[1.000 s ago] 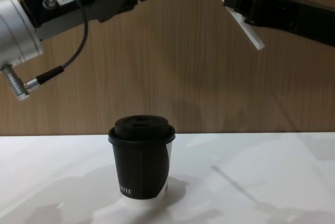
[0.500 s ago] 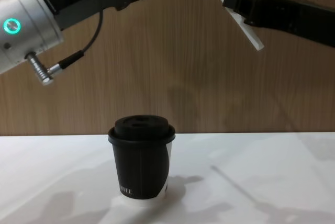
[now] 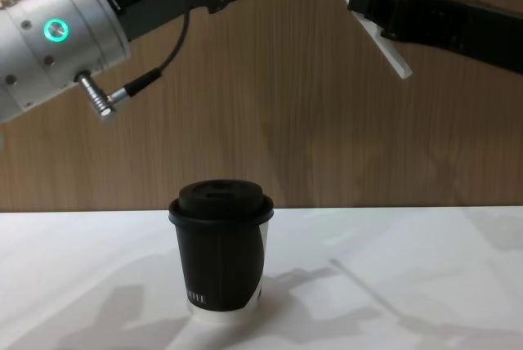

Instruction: Pick up the straw with one hand, pass it to the other hand, and insert it into the cup.

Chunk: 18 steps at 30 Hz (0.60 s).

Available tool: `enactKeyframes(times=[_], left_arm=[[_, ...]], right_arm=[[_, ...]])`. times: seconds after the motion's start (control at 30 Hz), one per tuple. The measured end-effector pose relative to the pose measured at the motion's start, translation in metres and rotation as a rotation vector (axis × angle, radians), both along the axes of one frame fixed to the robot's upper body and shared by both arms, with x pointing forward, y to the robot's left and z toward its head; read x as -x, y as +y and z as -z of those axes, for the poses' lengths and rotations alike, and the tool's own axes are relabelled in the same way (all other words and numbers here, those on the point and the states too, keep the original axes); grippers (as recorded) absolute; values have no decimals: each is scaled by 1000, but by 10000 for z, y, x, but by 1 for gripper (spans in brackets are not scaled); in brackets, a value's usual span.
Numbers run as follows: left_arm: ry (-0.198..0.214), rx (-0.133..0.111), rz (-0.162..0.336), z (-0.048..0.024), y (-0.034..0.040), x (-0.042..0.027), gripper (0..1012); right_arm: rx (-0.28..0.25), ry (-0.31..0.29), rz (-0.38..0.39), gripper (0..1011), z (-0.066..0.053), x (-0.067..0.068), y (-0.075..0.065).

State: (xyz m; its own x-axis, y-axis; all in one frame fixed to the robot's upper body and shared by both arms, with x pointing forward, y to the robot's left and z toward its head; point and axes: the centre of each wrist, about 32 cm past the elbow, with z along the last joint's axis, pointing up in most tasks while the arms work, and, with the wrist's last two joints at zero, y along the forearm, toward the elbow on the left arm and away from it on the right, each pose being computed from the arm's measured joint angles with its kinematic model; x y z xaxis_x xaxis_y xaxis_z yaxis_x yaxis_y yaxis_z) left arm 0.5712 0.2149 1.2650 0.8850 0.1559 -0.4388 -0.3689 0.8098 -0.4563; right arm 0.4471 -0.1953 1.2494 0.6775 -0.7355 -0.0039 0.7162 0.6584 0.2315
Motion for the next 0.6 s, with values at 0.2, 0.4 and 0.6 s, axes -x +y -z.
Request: enactKeyframes(times=[0.2, 0.4, 0.6], left_arm=[[10, 1, 12, -18, -56, -47, 1003], [16, 1, 24, -34, -111, -86, 1003], [17, -1, 35, -44, -157, -109, 906]], right_arm=[[0, 0, 0, 0, 0, 0, 0], [0, 0, 0, 0, 0, 0, 0], [0, 0, 0, 0, 0, 0, 0]])
